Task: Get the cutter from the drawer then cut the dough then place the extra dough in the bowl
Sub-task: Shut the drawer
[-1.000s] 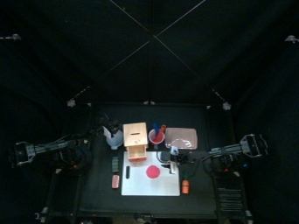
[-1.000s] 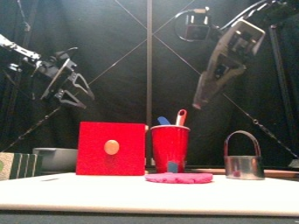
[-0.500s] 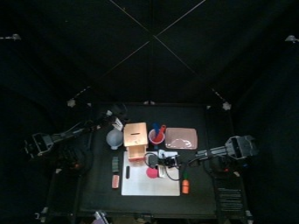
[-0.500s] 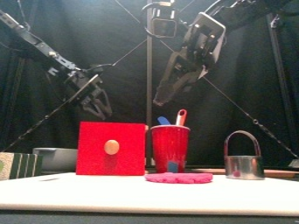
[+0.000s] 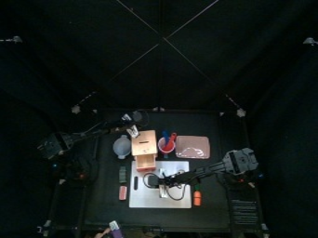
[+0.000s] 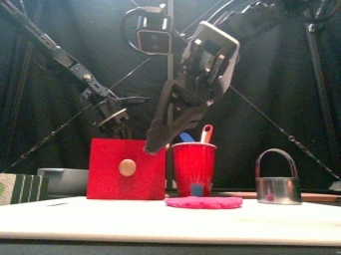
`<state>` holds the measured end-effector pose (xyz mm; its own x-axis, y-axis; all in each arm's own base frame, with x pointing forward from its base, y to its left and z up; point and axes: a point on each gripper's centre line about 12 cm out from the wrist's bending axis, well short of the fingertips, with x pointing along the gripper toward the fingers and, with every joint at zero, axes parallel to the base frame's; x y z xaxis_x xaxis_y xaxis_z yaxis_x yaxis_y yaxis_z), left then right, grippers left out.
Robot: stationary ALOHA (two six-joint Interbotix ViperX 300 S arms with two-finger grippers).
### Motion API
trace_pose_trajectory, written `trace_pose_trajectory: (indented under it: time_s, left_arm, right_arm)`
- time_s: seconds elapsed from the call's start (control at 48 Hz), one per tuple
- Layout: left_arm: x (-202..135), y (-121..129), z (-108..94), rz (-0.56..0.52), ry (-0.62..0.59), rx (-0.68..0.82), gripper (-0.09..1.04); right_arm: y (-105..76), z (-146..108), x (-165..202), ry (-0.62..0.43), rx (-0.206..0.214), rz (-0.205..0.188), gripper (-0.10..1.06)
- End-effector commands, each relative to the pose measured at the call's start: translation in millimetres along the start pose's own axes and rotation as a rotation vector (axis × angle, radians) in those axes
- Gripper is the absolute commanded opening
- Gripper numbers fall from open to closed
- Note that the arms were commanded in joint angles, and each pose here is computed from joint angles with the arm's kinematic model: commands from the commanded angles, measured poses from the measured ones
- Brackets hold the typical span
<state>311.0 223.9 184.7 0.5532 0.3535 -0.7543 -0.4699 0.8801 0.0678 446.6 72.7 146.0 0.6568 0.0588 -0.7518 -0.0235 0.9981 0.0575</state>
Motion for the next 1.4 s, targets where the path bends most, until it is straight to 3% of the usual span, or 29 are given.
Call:
trace_pose_trajectory:
  time_s: [0.021, 0.292, 0.521, 0.917, 1.25, 1.396]
  left_arm:
    - [-3, 4, 25, 0.009, -0.035, 0.033, 0.57]
    - [21, -7, 39, -0.022, -0.003, 0.116, 0.57]
    - [38, -21, 36, -0.072, 0.085, 0.18, 0.57]
    - [40, -22, 36, -0.073, 0.088, 0.189, 0.57]
    - [47, -24, 41, -0.07, 0.078, 0.206, 0.57]
    - [50, -28, 43, -0.075, 0.076, 0.214, 0.57]
  right_arm:
    - [0.7, 23, 3, -0.047, 0.004, 0.002, 0.31]
    - [-0.5, 35, 26, -0.01, -0.021, -0.028, 0.31]
    - [-18.5, 38, 33, -0.003, -0.028, -0.066, 0.31]
    - [-55.2, 41, 33, 0.012, -0.062, -0.148, 0.31]
    - [-78.3, 48, 39, 0.002, -0.065, -0.19, 0.31]
    - [-92.0, 49, 40, 0.001, -0.045, -0.209, 0.31]
